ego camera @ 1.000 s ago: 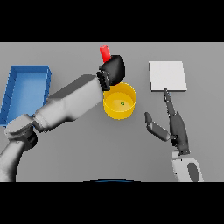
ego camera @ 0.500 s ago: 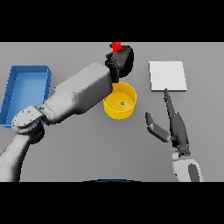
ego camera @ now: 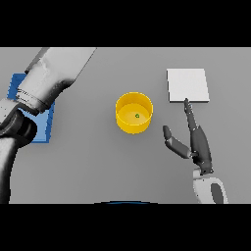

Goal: Pick up the red beaker and tilt it to pour out 1 green nut into yellow bowl. Pick up the yellow bowl and place it on the metallic measuring scale.

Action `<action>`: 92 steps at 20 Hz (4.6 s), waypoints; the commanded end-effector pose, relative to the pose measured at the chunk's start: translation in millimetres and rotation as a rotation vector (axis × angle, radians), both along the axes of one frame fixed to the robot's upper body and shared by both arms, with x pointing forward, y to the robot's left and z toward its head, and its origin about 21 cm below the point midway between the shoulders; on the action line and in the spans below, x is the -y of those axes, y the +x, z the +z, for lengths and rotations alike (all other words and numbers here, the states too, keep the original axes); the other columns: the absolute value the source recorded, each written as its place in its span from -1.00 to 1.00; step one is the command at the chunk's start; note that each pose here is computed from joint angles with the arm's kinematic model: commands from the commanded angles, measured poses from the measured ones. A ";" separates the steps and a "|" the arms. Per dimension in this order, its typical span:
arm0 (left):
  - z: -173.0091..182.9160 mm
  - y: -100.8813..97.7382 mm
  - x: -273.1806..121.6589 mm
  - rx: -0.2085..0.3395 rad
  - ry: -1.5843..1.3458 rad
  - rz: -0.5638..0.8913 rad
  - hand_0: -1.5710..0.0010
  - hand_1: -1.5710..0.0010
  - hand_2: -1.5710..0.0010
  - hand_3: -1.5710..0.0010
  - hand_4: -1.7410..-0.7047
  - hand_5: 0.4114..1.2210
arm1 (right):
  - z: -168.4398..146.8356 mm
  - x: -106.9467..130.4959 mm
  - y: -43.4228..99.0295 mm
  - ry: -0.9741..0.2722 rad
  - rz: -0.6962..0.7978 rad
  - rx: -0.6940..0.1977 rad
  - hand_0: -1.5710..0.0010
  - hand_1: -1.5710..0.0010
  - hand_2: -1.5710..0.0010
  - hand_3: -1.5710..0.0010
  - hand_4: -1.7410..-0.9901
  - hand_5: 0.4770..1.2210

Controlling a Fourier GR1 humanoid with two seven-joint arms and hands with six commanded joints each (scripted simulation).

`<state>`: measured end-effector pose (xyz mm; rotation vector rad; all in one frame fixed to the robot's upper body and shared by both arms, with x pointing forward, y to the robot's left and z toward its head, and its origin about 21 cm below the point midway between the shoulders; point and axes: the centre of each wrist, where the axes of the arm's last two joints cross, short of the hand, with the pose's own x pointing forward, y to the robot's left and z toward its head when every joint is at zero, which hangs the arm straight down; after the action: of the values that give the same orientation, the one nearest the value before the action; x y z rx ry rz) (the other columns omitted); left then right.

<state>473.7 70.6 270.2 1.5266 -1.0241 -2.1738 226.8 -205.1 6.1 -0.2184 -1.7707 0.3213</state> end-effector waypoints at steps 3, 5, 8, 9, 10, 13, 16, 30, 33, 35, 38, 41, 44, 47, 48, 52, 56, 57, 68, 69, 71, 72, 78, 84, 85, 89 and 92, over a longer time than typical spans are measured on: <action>21.6 10.7 -43.1 -0.017 -0.293 0.138 -1.00 -1.00 -1.00 -0.82 -0.99 1.00 | -2.9 -1.2 3.1 0.011 -0.001 -0.007 1.00 1.00 1.00 1.00 0.98 -0.50; 25.0 16.7 -78.6 -0.002 -0.469 0.252 -1.00 -1.00 -1.00 -0.84 -0.99 1.00 | -3.5 -3.9 3.1 0.038 0.009 -0.010 1.00 1.00 1.00 1.00 0.96 -0.48; 15.6 19.8 -140.1 0.030 -0.732 0.388 -1.00 -1.00 -1.00 -0.84 -1.00 1.00 | -1.3 -5.5 5.2 0.064 0.021 -0.007 1.00 1.00 1.00 1.00 0.98 -0.50; 10.1 18.9 -163.8 0.040 -0.814 0.434 -1.00 -1.00 -1.00 -0.83 -1.00 1.00 | -0.7 -6.9 5.7 0.067 0.023 -0.006 1.00 1.00 1.00 1.00 0.94 -0.51; -1.3 17.8 -181.3 0.055 -0.877 0.506 -1.00 -1.00 -1.00 -0.80 -1.00 1.00 | 2.6 -3.8 6.1 0.054 0.021 -0.005 1.00 1.00 1.00 1.00 0.91 -0.52; -25.9 10.5 -225.7 0.104 -1.077 0.671 -1.00 -1.00 -1.00 -0.82 -1.00 1.00 | 1.2 -0.9 9.0 0.037 0.012 -0.017 1.00 1.00 1.00 1.00 0.84 -0.53; -62.7 1.7 -251.0 0.117 -1.261 0.762 -1.00 -1.00 -1.00 -0.86 -1.00 1.00 | 1.3 -2.7 6.2 0.013 0.005 -0.016 1.00 1.00 1.00 1.00 0.85 -0.53; -162.1 -74.9 -261.0 0.132 -1.628 0.936 -1.00 -1.00 -1.00 -0.91 -1.00 1.00 | -7.9 4.6 2.1 -0.006 0.013 -0.037 1.00 1.00 1.00 1.00 0.96 -0.54; -174.9 -87.9 -255.3 0.117 -1.668 0.976 -1.00 -1.00 -1.00 -0.95 -1.00 0.88 | -3.2 1.2 2.3 0.002 0.022 -0.016 1.00 1.00 1.00 1.00 0.96 -0.54; -180.4 -97.1 -252.7 0.108 -1.672 1.008 -1.00 -1.00 -1.00 -0.97 -1.00 0.76 | -3.6 1.6 3.0 0.001 0.014 -0.014 1.00 1.00 1.00 1.00 0.95 -0.53; -185.5 -106.3 -251.7 0.113 -1.639 0.992 -1.00 -1.00 -1.00 -0.98 -0.95 0.43 | -4.5 2.9 4.8 -0.006 0.007 -0.020 1.00 1.00 1.00 1.00 0.93 -0.57; -189.4 -117.9 -250.0 0.086 -1.598 0.998 -1.00 -1.00 -0.99 -0.96 -0.34 0.08 | -4.1 0.0 3.7 -0.008 0.010 -0.012 1.00 1.00 1.00 1.00 0.93 -0.58; -183.3 -122.0 -254.6 0.056 -1.583 0.994 -0.77 -0.55 -0.54 -0.45 0.30 -0.17 | -3.1 3.2 3.5 0.005 0.008 -0.011 1.00 1.00 1.00 1.00 0.96 -0.57; -189.9 -126.0 -252.5 0.017 -1.545 1.013 0.02 0.19 0.17 0.22 0.58 -0.34 | -4.8 2.9 3.5 0.002 0.009 -0.009 1.00 1.00 1.00 1.00 0.96 -0.58; -190.5 -124.7 -252.8 0.003 -1.527 1.010 0.21 0.35 0.33 0.37 0.65 -0.37 | -4.6 4.3 4.2 0.004 0.008 -0.011 1.00 1.00 1.00 1.00 0.95 -0.58; -196.0 -122.2 -254.5 -0.032 -1.467 0.987 0.68 0.73 0.73 0.74 0.80 -0.39 | -2.6 3.3 1.9 -0.001 0.019 0.008 1.00 1.00 1.00 1.00 0.94 -0.57; -197.7 -119.6 -254.5 -0.016 -1.487 0.947 0.87 0.89 0.89 0.89 0.85 -0.41 | 0.2 2.5 3.2 -0.061 0.017 -0.044 1.00 1.00 1.00 1.00 0.92 -0.56; -197.6 -118.2 -254.0 -0.010 -1.491 0.938 0.89 0.91 0.91 0.92 0.87 -0.40 | 3.9 5.5 5.8 -0.085 0.070 -0.032 1.00 1.00 1.00 1.00 0.94 -0.49; -195.1 -119.5 -251.4 -0.017 -1.494 0.908 0.99 0.99 0.99 0.99 0.94 -0.31 | 54.1 -9.4 76.2 -0.835 0.502 0.029 1.00 1.00 1.00 1.00 0.42 -0.47; -196.8 -119.5 -251.9 -0.018 -1.491 0.913 0.99 0.99 0.99 0.99 0.94 -0.30 | 59.3 -12.8 83.3 -0.908 0.550 0.045 1.00 1.00 1.00 1.00 0.40 -0.46; -193.6 -120.0 -251.1 -0.018 -1.482 0.910 1.00 1.00 1.00 1.00 0.93 -0.29 | 64.7 -17.0 94.3 -1.034 0.617 0.066 1.00 1.00 1.00 1.00 0.37 -0.42; -195.4 -119.3 -252.8 -0.020 -1.475 0.919 1.00 1.00 1.00 1.00 0.93 -0.29 | 65.7 -20.2 98.3 -1.079 0.647 0.072 1.00 1.00 1.00 1.00 0.37 -0.40; -193.2 -123.6 -255.8 -0.020 -1.477 0.916 1.00 1.00 1.00 1.00 0.92 -0.28 | 59.8 -47.0 112.8 -1.259 0.788 0.037 1.00 1.00 1.00 1.00 0.39 -0.35; -194.8 -124.8 -256.5 -0.012 -1.476 0.910 1.00 1.00 1.00 1.00 0.93 -0.29 | 55.0 -72.8 123.3 -1.325 0.870 0.000 1.00 1.00 1.00 1.00 0.31 -0.31; -195.2 -125.2 -259.6 -0.007 -1.476 0.915 1.00 1.00 1.00 1.00 0.93 -0.29 | 56.3 -77.3 125.9 -1.344 0.866 0.001 1.00 1.00 1.00 1.00 0.29 -0.31; -193.6 -126.7 -261.9 -0.007 -1.481 0.907 1.00 1.00 1.00 1.00 0.92 -0.29 | 48.7 -84.3 131.4 -1.390 0.890 -0.027 1.00 1.00 1.00 1.00 0.28 -0.30; -195.4 -124.5 -261.9 -0.014 -1.487 0.915 1.00 1.00 1.00 1.00 0.92 -0.29 | 47.3 -86.6 135.0 -1.392 0.905 -0.065 1.00 1.00 1.00 1.00 0.25 -0.29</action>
<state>349.2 332.5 74.7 0.8388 -1.1108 -0.4324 361.8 -118.5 53.4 -0.3487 -1.1869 2.1521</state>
